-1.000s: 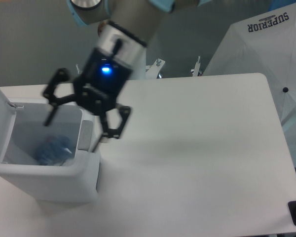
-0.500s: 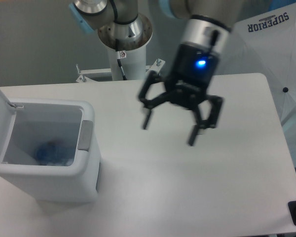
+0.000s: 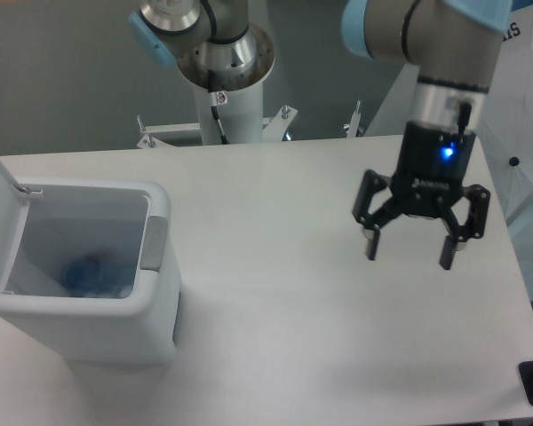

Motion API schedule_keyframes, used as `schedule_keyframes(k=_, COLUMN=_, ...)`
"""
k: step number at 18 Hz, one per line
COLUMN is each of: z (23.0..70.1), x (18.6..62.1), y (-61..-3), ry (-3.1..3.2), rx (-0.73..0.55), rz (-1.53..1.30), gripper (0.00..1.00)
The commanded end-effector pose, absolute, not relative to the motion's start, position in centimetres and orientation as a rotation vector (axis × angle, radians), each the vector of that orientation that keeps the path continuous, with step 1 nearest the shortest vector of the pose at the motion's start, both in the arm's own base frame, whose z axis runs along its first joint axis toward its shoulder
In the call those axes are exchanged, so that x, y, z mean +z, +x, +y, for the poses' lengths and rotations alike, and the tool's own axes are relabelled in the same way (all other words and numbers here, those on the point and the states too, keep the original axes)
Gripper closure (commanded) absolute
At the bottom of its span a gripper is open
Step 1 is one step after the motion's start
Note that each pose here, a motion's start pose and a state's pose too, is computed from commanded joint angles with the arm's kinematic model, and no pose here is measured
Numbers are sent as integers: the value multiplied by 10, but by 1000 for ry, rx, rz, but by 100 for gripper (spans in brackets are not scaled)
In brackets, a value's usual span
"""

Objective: Place the trash in the trash can

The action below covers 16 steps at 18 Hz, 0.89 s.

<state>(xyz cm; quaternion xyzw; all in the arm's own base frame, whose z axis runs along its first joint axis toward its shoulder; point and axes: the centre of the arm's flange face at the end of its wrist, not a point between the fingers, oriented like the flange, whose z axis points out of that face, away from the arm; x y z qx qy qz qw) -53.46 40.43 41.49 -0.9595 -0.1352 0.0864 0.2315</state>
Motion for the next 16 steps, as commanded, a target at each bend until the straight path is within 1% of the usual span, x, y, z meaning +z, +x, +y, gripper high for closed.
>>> schedule_keyframes(k=2, z=400, x=391, y=-541, ry=-2726, rx=256, rz=-328, gripper=0)
schedule_keyframes(k=5, z=393, x=367, y=-546, ry=-2882, rx=215, rz=-137, gripper=0)
schedule_keyframes(k=9, z=384, x=357, y=-547, ry=-2982, rx=225, rz=76, gripper=0)
schedule_keyframes(k=16, z=381, x=352, y=-548, ry=-3017, rx=227, rz=116, gripper=0)
